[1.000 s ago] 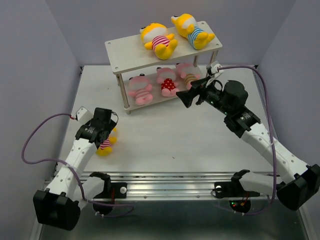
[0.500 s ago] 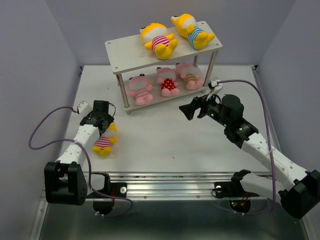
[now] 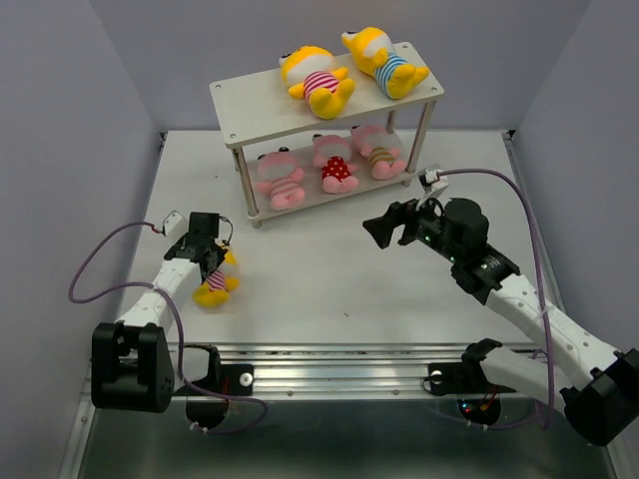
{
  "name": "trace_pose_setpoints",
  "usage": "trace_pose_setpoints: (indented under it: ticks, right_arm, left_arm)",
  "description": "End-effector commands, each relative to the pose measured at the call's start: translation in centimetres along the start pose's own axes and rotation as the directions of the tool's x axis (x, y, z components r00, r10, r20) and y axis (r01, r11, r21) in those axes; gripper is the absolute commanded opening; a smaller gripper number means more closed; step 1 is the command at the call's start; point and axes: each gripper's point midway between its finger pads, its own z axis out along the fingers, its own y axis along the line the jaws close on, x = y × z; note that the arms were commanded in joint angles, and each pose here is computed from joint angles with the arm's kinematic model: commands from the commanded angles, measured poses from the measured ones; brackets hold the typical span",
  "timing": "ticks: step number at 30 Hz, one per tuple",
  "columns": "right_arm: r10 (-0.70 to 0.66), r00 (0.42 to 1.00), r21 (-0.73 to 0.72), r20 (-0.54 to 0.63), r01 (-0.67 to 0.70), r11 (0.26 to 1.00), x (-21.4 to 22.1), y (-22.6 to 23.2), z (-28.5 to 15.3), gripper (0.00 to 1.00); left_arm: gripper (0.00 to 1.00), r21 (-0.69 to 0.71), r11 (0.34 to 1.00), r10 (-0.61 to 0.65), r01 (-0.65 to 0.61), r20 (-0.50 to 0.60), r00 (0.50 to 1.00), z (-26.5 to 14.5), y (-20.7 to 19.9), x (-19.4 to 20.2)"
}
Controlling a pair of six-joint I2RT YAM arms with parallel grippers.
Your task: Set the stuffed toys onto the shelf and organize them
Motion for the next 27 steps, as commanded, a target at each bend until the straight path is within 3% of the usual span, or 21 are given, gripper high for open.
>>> trace_pose_setpoints:
  ticks: [1, 5, 9, 15, 21, 27]
  right_arm:
    - [0.02, 1.0, -0.077, -0.014, -0.021, 0.997, 0.9, 1.4, -0.6, 1.0]
    - [0.033, 0.998, -0.079, -0.044, -0.037, 0.996, 2.3, 1.3, -0.7, 1.0]
    - [0.039, 0.998, -0.055, -0.047, -0.041, 0.998, 2.9, 0.7, -0.9, 1.0]
    - [0.044, 0.998, -0.018, -0.035, -0.045, 0.999, 3.0, 0.1, -1.1, 1.0]
    - [0.055, 0.998, 0.04, -0.024, -0.054, 0.998, 3.1, -0.9, -1.4, 1.0]
    - [0.099, 0.994, 0.187, 0.043, -0.105, 0.977, 2.1, -3.3, -1.9, 1.0]
  left_arm:
    - [0.0, 0.1, 0.995, -0.006, 0.007, -0.018, 1.0, -1.0, -0.6, 0.7]
    - [0.0, 0.207, 0.977, -0.05, 0.049, 0.0, 0.999, -3.5, -1.5, 0.3]
    - [0.0, 0.377, 0.92, -0.125, 0.107, 0.023, 0.992, -7.8, -3.3, -1.4]
    - [0.0, 0.502, 0.851, -0.196, 0.156, 0.028, 0.98, -13.0, -4.5, -3.7]
    - [0.0, 0.69, 0.706, -0.275, 0.161, 0.058, 0.96, -21.4, -8.1, -9.3]
    - [0.0, 0.822, 0.554, -0.349, 0.132, 0.085, 0.933, -29.5, -11.6, -14.8]
